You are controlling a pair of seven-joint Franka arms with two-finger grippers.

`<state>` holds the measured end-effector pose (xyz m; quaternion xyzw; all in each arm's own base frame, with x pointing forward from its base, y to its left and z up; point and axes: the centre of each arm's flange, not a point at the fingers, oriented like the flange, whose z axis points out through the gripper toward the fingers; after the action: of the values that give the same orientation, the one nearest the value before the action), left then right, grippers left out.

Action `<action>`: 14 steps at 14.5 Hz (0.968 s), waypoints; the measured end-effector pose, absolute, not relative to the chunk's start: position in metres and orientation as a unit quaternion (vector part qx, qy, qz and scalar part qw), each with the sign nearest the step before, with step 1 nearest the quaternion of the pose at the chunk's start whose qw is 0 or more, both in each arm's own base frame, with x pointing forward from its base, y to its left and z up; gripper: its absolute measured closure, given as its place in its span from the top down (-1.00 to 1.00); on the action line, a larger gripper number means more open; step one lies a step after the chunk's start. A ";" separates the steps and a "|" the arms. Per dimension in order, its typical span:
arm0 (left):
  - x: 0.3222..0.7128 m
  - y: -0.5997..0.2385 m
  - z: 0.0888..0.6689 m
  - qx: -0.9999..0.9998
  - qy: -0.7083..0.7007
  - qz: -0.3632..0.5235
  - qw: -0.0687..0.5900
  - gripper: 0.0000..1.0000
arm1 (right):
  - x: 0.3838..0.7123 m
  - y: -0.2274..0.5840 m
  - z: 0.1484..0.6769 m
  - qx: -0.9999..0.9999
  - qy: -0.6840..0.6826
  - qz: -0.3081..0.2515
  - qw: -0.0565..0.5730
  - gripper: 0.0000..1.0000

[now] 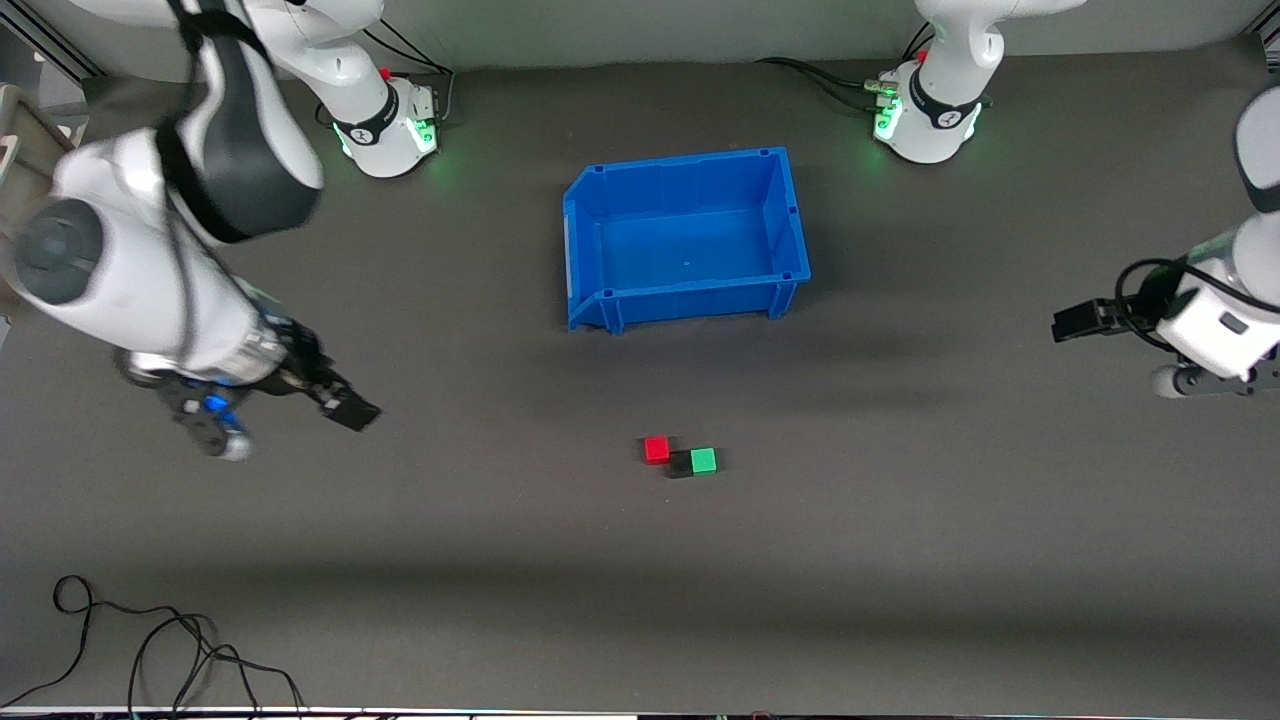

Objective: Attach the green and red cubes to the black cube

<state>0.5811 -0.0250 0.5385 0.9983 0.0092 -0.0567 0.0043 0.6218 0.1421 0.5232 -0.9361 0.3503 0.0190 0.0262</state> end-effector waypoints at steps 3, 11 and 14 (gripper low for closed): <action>0.575 -0.029 0.558 0.999 -0.030 -0.035 0.002 1.00 | 0.605 0.096 0.550 -0.957 0.288 0.009 0.037 1.00; 0.576 -0.028 0.570 0.998 -0.058 -0.006 0.002 1.00 | 0.551 0.031 0.599 -0.981 0.192 -0.004 0.035 1.00; 0.576 -0.029 0.571 0.998 -0.058 -0.005 0.001 1.00 | 0.541 0.033 0.601 -0.985 0.172 0.012 0.023 1.00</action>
<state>0.5759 -0.0288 0.5713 0.9983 -0.0579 -0.0051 0.0015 0.5410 0.0333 0.6008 -0.9848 0.1718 0.0121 0.0232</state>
